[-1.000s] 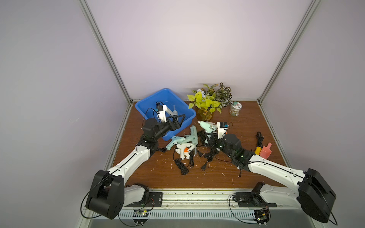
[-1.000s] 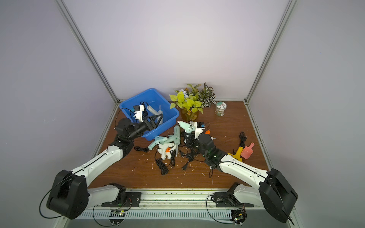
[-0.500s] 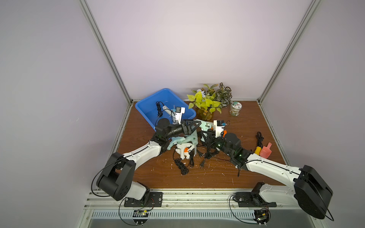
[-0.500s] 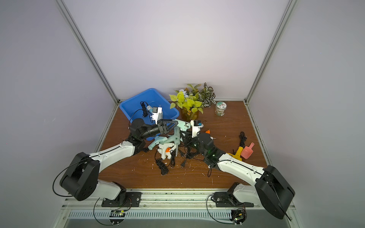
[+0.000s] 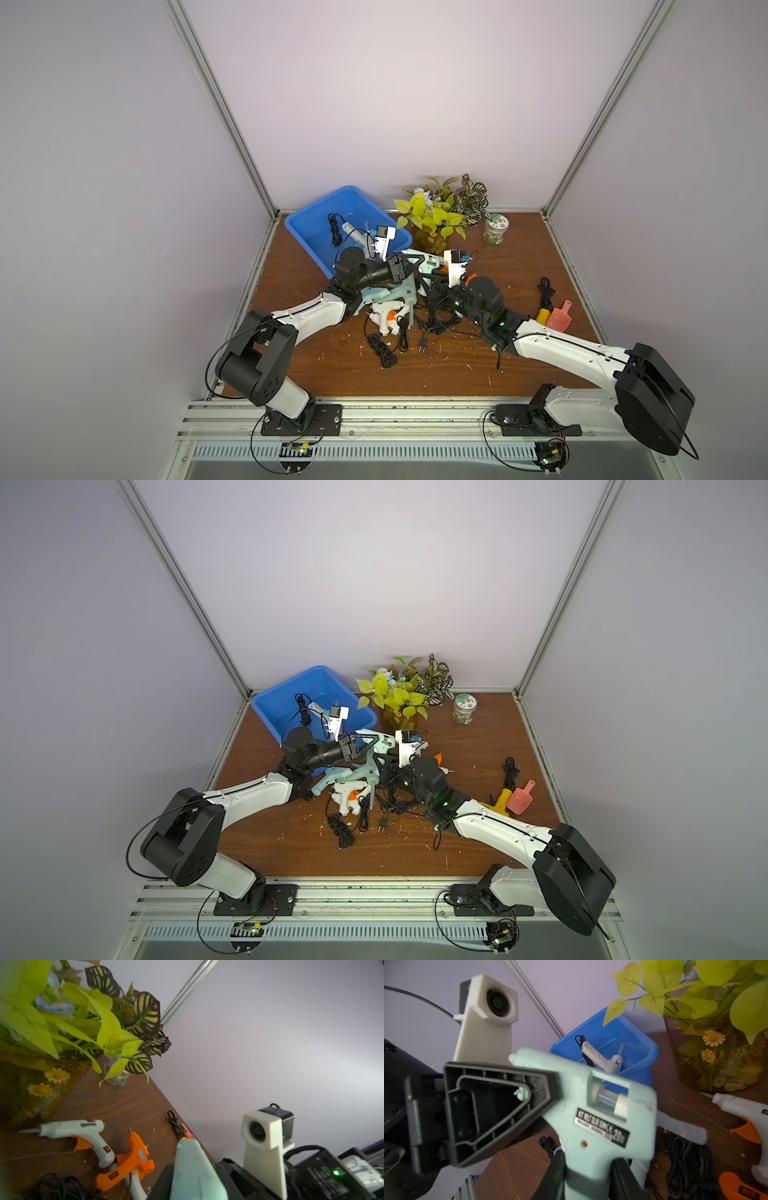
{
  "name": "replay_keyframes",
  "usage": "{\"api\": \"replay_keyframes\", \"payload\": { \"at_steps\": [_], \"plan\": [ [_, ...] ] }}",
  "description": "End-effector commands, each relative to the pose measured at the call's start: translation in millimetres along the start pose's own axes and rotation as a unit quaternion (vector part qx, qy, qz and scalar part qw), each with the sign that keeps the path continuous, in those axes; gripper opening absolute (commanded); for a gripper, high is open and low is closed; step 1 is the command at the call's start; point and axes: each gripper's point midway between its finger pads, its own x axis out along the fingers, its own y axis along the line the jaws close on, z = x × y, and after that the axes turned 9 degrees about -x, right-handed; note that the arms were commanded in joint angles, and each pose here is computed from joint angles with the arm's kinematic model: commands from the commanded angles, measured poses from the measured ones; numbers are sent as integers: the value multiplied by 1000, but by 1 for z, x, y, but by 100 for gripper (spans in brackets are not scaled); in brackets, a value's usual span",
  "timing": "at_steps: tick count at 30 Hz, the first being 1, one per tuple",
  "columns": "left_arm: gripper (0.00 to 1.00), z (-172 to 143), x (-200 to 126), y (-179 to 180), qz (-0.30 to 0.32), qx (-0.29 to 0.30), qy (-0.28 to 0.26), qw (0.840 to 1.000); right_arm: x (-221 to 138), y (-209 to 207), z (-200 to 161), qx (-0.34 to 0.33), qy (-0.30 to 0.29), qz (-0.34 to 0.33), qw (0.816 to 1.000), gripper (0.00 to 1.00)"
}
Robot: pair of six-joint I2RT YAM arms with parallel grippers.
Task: Put the hot melt glue gun into the storage box
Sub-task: Pick up the hot melt adhesive gun from the center of the board.
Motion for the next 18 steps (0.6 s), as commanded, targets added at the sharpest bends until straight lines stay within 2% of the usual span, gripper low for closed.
{"api": "replay_keyframes", "payload": {
  "at_steps": [1,4,5,6,8,10,11,18],
  "plan": [
    [17,3,5,-24,-39,17,5,999,2,12,27,-8,-36,11,999,0],
    [1,6,3,-27,-43,17,-1,999,0,11,27,-12,-34,7,999,21],
    [1,7,3,-28,-43,18,-3,999,0,10,28,-14,-34,4,999,30],
    [1,8,3,-30,-44,19,-7,999,-2,8,28,-15,-34,-1,999,44],
    [1,14,0,-34,-45,25,-17,999,-6,4,29,-17,-34,-15,999,65],
    [1,25,-5,-38,-45,30,-31,998,-12,-1,30,-24,-36,-27,999,82],
    [1,32,-9,-40,-44,32,-40,998,-16,-3,30,-26,-38,-33,998,98],
    [1,103,-52,-56,-28,64,-129,989,-49,-24,40,-34,-67,-87,993,100]
  ]
}}
